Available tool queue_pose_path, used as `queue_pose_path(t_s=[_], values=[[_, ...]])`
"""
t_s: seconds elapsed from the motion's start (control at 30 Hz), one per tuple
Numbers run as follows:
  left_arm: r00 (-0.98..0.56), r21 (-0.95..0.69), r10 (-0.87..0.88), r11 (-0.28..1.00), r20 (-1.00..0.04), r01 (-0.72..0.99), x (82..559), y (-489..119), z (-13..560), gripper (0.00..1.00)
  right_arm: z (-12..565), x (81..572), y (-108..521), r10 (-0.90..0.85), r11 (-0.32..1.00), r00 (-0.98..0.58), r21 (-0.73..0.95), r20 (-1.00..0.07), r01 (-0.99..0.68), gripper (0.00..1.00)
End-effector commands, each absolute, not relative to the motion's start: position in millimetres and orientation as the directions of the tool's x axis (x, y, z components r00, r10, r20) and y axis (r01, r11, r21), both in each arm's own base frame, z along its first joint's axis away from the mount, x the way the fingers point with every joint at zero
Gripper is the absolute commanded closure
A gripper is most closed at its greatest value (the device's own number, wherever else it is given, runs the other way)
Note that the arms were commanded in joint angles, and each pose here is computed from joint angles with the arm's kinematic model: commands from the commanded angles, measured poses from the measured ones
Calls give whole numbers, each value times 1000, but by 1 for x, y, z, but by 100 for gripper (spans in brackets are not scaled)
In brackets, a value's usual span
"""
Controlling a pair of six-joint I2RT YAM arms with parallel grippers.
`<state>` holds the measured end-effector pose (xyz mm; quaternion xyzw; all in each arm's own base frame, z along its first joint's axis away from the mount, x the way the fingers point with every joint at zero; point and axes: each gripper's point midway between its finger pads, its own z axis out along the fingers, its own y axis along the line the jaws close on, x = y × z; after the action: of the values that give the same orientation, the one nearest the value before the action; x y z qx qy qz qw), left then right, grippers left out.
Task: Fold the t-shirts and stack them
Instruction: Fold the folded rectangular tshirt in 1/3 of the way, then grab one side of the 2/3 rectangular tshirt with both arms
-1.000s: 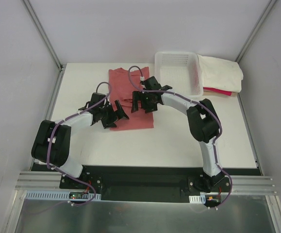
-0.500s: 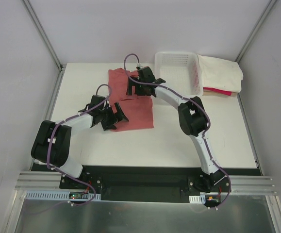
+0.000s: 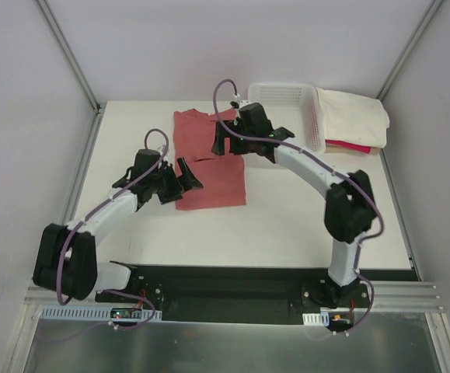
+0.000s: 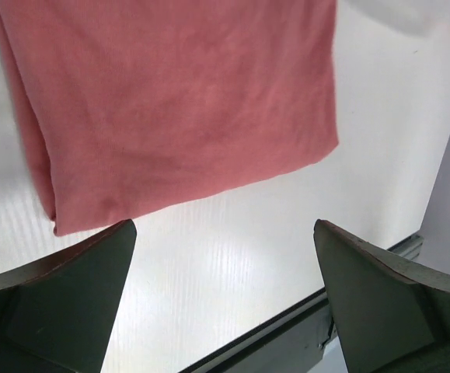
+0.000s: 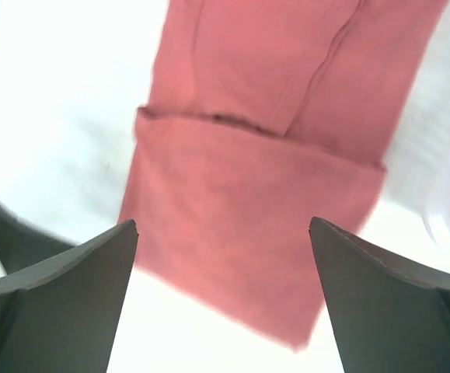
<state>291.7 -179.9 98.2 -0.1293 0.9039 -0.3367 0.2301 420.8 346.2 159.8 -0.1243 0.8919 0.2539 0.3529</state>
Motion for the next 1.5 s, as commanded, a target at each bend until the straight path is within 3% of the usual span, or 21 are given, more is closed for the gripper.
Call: queue_pose_path(t_s=[0.0,0.07,0.2,0.43,0.57,0.77,1.0,1.03,1.07,1.1,1.2,1.23,1.3,1.47], values=[[-819,-597,-414,795,-398,-112,269,-153,106,1,206,377,306,5,843,-660,358,-752,-402,3],[-803,-563,-435,812,-407,-154,261,-140,99,1,210,354,292,23,837,-671,381,-741,-393,3],[-808,-522,-466,819,-362,-238,247,-129,78,1,151,300,269,34,848,-800,441,-600,-295,3],[-818,-464,-496,821,-293,-332,251,-124,51,1,95,287,263,111,882,-896,458,-429,-110,1],[-813,-469,-506,815,-288,-341,262,-127,48,1,76,299,268,168,890,-910,455,-378,-25,13],[-811,-449,-519,813,-269,-371,270,-126,35,12,45,307,269,212,901,-920,430,-328,55,29],[-825,-427,-517,814,-227,-393,274,-127,16,35,18,312,271,253,898,-923,425,-291,112,42],[-827,-427,-515,815,-225,-392,275,-128,15,42,17,312,272,254,896,-925,429,-282,115,51],[-832,-422,-512,816,-211,-395,275,-129,11,45,13,309,273,248,896,-931,430,-267,115,55],[-835,-422,-510,817,-208,-394,276,-130,10,56,12,308,274,245,895,-933,431,-264,113,58],[-846,-429,-500,816,-187,-387,276,-134,8,75,5,302,274,235,894,-942,434,-239,113,75],[-848,-429,-497,817,-186,-385,275,-134,7,88,4,297,275,227,890,-948,443,-224,108,87],[-852,-431,-492,818,-179,-382,269,-133,6,100,1,284,271,203,892,-957,441,-207,94,99],[-842,-481,-503,797,-195,-365,242,-132,18,100,5,245,257,143,889,-972,456,-186,43,99]])
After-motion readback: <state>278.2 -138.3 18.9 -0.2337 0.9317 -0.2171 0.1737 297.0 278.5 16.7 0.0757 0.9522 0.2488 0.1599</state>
